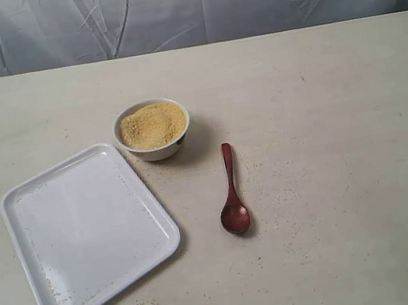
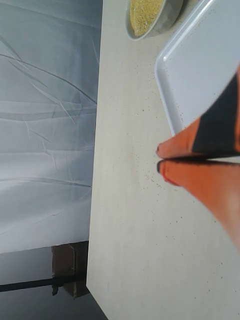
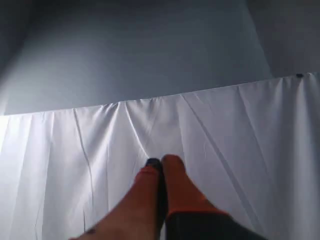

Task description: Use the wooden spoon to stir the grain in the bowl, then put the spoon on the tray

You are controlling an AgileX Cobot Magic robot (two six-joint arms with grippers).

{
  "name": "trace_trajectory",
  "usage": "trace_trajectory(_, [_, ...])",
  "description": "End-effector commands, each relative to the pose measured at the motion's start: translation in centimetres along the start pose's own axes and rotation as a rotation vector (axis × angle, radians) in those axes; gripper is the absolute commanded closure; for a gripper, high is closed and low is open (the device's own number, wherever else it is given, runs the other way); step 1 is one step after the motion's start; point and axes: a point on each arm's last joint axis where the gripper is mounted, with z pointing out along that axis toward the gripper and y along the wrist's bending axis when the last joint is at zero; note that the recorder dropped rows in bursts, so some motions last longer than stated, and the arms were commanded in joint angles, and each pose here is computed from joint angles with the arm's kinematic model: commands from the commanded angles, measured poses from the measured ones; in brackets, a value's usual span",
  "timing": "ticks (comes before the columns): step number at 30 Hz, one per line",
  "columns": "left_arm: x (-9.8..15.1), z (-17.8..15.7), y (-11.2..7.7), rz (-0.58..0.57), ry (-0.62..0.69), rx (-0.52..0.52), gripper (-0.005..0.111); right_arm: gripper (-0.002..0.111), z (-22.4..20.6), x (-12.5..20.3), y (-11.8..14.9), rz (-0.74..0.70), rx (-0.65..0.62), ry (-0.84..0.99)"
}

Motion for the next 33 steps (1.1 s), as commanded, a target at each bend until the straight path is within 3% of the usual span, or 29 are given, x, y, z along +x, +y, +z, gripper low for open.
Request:
trace_trajectory(1, [0.1,0.0,0.0,-0.001,-0.004,-0.004,0.107,0.108,0.5,0.9,-0.7,0.117,0.101,0.199])
trace_trajectory(7, [0.1,0.0,0.0,-0.001,-0.004,-0.004,0.107,0.109,3.5,1.1,0.7,0.050,0.015,0.913])
trace_trajectory(12, [0.1,0.0,0.0,-0.001,-0.006,-0.004,0.107,0.109,6.2,4.4,0.7,0.026,0.013,1.378])
trace_trajectory(17, [0.1,0.0,0.0,-0.001,-0.006,-0.004,0.107,0.109,7.0,9.4,0.5,0.039,0.031,1.593])
trace_trajectory(23, [0.1,0.0,0.0,-0.001,-0.006,-0.004,0.107,0.109,7.3,14.3,2.1,0.029,-0.080,1.902])
trace_trajectory(29, [0.1,0.0,0.0,-0.001,-0.008,-0.004,0.107,0.109,9.8,17.8,6.2,0.097,-0.111,1.998])
trace_trajectory(33, [0.1,0.0,0.0,-0.001,-0.008,-0.004,0.107,0.109,10.6,20.0,10.7,0.036,-0.184,2.049])
